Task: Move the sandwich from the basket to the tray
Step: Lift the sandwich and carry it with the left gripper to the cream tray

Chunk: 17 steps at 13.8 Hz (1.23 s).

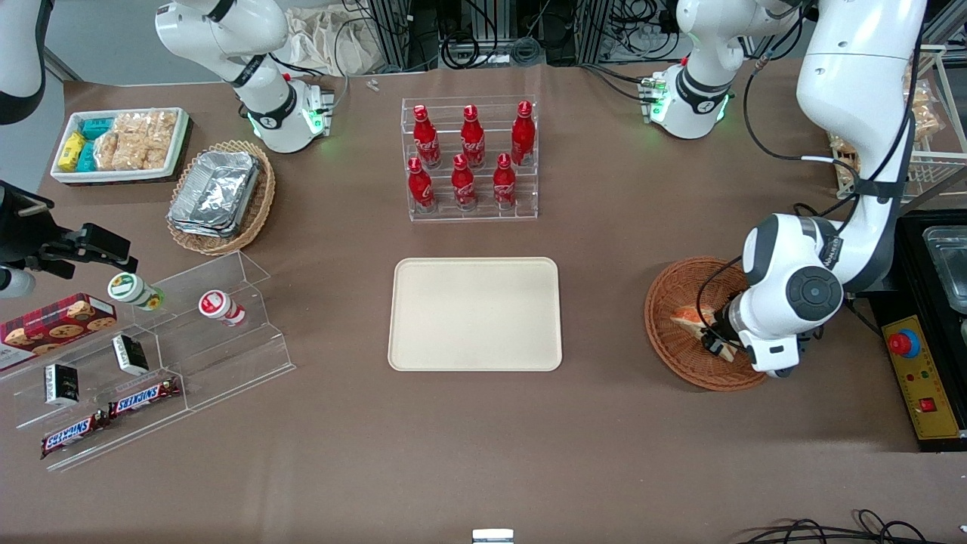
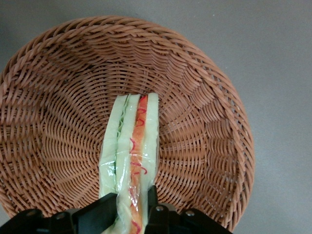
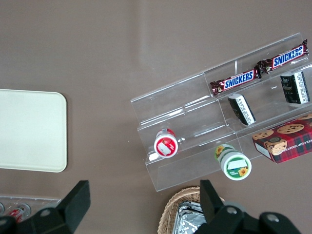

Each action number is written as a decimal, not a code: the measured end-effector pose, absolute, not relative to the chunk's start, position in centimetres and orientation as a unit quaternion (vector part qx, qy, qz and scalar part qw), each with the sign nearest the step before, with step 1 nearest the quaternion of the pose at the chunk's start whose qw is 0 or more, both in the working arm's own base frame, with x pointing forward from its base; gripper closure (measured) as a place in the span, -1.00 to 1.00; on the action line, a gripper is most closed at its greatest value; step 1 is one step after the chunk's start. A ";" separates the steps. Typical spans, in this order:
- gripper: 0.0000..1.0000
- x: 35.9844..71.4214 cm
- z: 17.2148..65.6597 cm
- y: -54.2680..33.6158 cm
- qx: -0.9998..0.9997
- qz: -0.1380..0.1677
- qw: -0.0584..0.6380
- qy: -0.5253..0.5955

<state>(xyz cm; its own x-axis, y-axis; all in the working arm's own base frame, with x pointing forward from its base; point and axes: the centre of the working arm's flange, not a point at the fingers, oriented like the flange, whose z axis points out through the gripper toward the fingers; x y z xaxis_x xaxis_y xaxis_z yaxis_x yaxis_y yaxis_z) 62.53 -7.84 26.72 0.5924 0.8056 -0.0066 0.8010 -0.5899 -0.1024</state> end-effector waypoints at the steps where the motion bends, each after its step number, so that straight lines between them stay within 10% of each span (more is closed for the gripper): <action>1: 0.51 62.7 27.3 -7.9 -0.891 0.022 0.042 -0.451; 6: 0.96 61.7 39.0 -11.2 -0.907 0.021 0.050 -0.417; 10: 0.96 58.6 48.6 -16.6 -0.947 0.037 0.015 -0.320; 17: 0.96 55.3 46.8 -32.4 -0.992 -0.016 -0.036 -0.120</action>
